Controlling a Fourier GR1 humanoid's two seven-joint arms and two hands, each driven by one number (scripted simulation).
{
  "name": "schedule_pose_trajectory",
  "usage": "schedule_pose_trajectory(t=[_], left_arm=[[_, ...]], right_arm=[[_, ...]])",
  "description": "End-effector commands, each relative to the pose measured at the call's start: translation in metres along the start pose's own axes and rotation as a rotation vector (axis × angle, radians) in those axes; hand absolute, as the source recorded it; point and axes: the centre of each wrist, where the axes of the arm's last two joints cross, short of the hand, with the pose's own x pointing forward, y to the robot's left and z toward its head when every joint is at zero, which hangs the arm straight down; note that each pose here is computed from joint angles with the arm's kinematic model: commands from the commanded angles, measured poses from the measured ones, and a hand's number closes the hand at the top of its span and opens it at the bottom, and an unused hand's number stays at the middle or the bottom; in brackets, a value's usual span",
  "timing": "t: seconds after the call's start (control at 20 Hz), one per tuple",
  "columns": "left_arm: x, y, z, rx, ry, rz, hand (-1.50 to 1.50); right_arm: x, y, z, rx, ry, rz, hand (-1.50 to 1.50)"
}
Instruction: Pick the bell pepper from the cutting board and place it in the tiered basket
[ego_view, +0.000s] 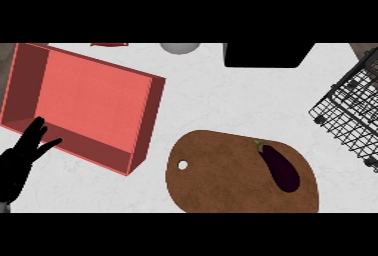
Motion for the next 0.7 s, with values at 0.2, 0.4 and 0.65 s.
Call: schedule_pose_trajectory(t=[0.2,0.4,0.65], left_arm=[[-0.019,-0.022,0.005,-0.046,0.100,0.010,0.00],[-0.025,-0.020,0.004,-0.050,0.123,0.003,0.00],[-0.008,-0.013,-0.002,-0.047,0.095,0.002,0.00]], right_arm=[[-0.030,-0.017,-0.044,0.007,-0.125,0.515,1.50],[-0.032,-0.038,-0.064,0.056,-0.180,0.569,1.50],[-0.016,-0.049,-0.066,0.076,-0.233,0.611,1.50]])
